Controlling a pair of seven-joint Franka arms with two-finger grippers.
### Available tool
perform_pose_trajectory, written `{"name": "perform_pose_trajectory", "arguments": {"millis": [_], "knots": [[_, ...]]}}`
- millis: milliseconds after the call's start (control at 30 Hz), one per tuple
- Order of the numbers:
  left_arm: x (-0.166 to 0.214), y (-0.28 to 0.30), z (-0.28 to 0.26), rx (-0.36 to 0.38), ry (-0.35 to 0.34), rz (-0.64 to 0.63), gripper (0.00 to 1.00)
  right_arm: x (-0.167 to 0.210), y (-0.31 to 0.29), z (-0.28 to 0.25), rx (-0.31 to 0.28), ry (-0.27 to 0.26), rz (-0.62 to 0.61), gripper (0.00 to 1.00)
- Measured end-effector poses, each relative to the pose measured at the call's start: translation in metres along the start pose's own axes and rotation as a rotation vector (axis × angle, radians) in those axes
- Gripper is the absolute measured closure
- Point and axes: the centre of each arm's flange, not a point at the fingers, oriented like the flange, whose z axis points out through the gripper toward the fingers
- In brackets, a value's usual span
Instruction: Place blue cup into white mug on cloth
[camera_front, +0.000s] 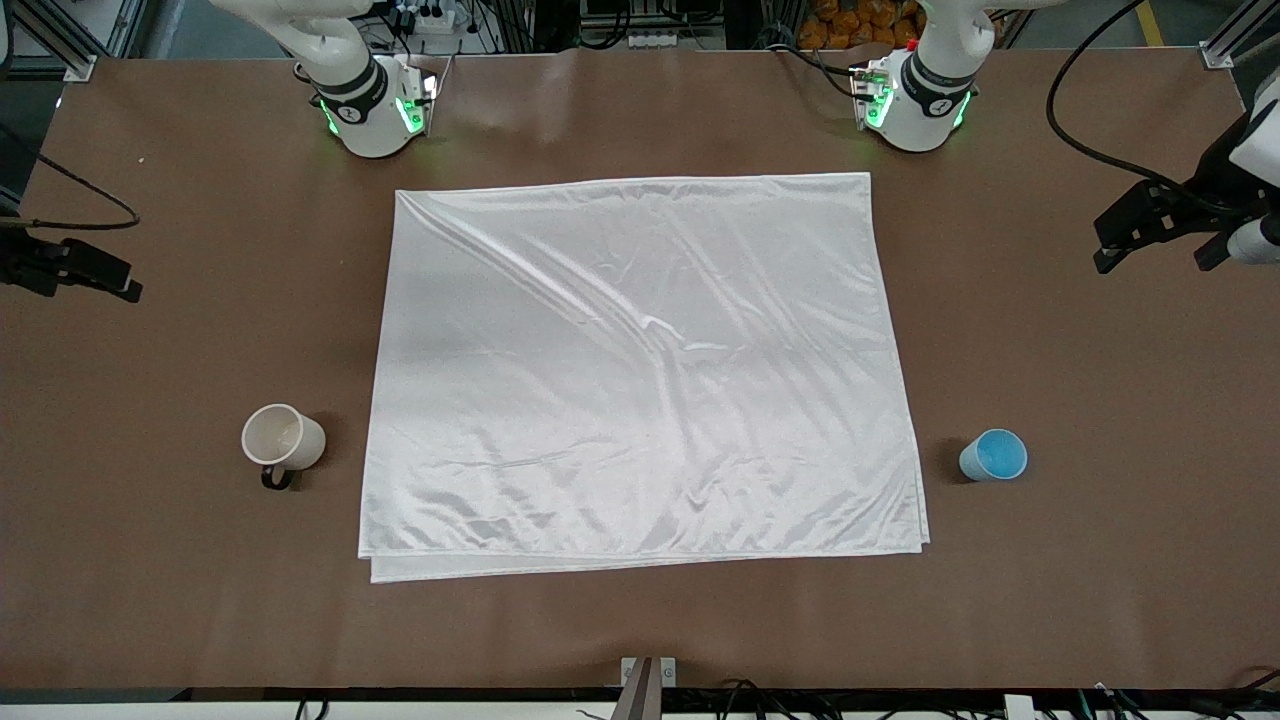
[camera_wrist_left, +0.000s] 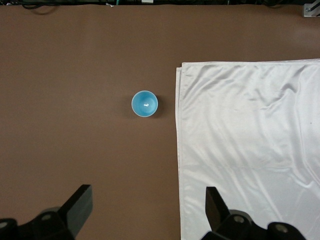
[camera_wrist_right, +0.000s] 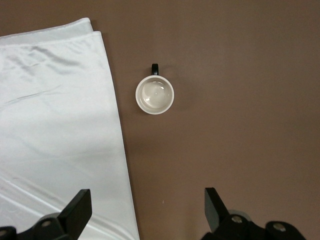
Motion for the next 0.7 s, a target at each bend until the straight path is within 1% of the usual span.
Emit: {"name": "perform_pose_trajectory", "arguments": {"millis": [400,533,700], "knots": [[0.0,0.0,0.004,0.001,-0.008,0.0,0.0,0.03,0.0,0.042,-0.003,-0.01,0.002,0.0],[0.003,-0.001,0.013,0.002,-0.026,-0.002,0.0,0.038,-0.001,0.056,-0.004,-0.016,0.001,0.0],[0.013,-0.006,0.037,0.005,-0.064,-0.011,0.0,0.05,-0.001,0.077,-0.006,-0.023,0.002,0.0]]}}
